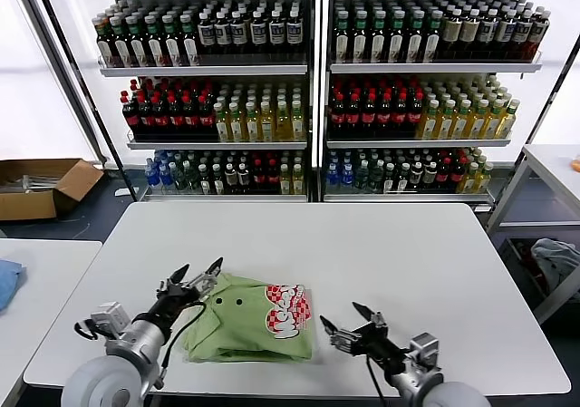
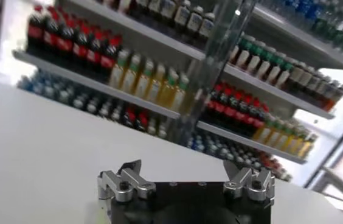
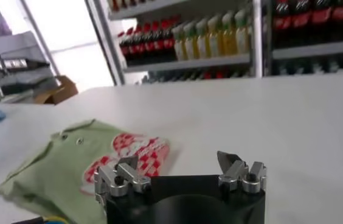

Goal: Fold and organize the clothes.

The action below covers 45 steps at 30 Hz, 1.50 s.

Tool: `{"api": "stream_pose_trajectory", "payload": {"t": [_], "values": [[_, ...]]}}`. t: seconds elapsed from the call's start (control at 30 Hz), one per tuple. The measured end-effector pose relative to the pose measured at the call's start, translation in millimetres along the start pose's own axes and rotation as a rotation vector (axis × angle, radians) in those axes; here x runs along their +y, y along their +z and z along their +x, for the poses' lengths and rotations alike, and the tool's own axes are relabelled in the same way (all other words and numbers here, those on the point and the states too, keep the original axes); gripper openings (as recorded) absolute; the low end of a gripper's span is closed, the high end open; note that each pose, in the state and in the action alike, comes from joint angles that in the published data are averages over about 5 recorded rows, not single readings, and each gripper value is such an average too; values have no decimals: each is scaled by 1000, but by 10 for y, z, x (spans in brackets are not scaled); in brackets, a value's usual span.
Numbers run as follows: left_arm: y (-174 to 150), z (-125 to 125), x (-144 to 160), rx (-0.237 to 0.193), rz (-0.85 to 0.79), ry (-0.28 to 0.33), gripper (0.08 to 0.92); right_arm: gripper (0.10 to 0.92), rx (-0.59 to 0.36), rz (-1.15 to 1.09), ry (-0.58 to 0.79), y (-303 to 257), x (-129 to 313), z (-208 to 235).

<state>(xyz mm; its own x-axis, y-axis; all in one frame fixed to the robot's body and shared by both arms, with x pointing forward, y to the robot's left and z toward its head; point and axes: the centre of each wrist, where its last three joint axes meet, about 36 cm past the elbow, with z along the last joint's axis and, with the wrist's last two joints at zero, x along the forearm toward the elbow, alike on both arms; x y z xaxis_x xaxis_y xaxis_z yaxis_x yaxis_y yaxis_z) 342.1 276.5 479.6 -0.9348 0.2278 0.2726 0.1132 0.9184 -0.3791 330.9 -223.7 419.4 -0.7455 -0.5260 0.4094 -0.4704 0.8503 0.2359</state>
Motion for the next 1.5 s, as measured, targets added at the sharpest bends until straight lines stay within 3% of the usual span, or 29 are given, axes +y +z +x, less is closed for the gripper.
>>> {"api": "stream_pose_trajectory", "payload": {"t": [0.2,0.6,0.97,1.5], "values": [[9,91,120,-19,-47,-49,823,767,77,8,-39,88,111,-319],[-7,147,208,-40,-68,-91,823,420,124,39,-92,105,316,-599],[7,195,305,-44,-66,-127,823,136,135,98,-100,37,230,-464],[16,228,331,-44,-54,-143,823,155,145,206,44,-135,-533,193]]}}
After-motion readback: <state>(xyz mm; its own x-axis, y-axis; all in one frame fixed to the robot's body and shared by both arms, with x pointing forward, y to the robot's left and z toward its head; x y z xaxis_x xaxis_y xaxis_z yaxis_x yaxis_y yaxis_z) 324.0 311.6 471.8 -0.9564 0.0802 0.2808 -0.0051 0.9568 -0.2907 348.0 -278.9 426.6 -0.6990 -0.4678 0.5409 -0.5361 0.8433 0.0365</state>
